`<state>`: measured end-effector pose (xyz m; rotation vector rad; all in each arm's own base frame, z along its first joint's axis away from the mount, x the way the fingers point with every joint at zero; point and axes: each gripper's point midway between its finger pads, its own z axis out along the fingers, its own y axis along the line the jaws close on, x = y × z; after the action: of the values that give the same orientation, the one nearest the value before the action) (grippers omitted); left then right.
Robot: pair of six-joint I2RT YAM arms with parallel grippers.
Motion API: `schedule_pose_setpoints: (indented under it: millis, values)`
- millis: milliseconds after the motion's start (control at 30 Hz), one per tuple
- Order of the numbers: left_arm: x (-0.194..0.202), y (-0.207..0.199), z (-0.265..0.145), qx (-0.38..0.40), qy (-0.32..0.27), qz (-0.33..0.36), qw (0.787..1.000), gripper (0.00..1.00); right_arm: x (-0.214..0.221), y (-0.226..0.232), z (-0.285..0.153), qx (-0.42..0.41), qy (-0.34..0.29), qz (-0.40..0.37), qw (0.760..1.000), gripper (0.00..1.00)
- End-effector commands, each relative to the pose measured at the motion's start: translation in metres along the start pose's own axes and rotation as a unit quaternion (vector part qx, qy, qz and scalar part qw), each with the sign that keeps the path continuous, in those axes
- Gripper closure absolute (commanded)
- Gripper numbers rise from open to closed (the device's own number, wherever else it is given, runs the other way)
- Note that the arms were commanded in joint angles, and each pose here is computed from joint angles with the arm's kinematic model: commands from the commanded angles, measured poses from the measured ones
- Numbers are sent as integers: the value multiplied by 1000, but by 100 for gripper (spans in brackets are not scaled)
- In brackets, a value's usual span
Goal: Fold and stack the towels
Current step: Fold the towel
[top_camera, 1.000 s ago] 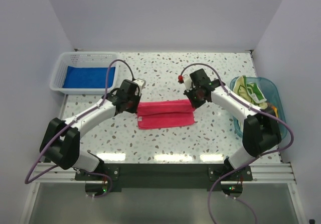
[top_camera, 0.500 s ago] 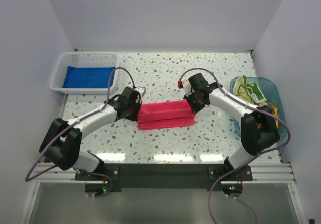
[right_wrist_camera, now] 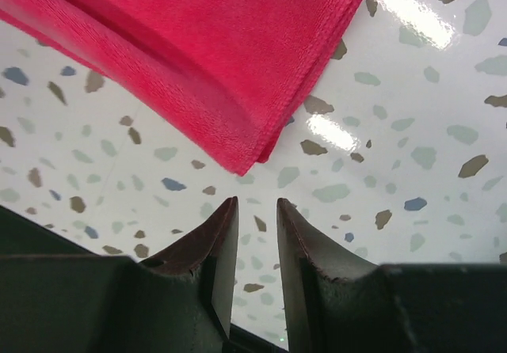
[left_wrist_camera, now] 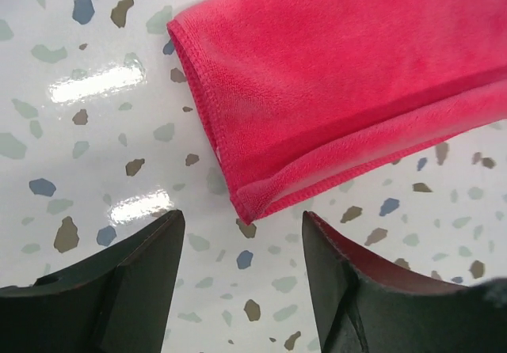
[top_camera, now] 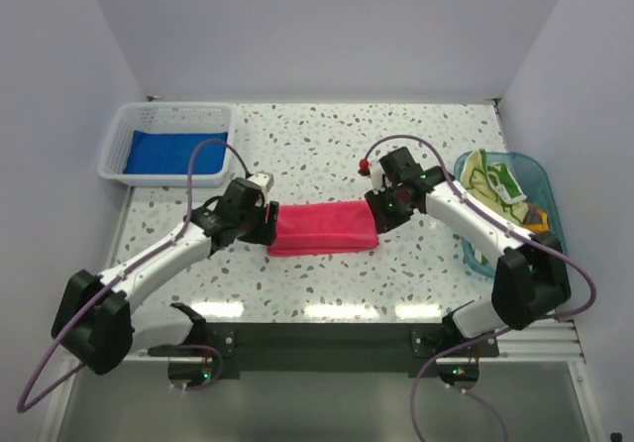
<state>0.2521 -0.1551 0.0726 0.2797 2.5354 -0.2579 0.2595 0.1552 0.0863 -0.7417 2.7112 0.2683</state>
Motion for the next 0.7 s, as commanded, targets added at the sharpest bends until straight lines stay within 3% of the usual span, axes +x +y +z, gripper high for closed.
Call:
schedule_pose_setpoints:
  millis: [0,133,333,667]
  values:
    - [-13,-11,-29,29,-51,-42,997,33,-14,23,-32,-40,-59,40,997,69]
    - [-38,-15,-43,33,-92,-62,993,33,-49,24,-40,-38,-131,68,988,69]
    - [-62,-31,-34,51,-108,-82,989,42,-74,40,-15,-77,-160,116,977,70]
    - [4,-42,24,32,-46,-83,995,56,-12,37,51,-73,-110,177,975,74]
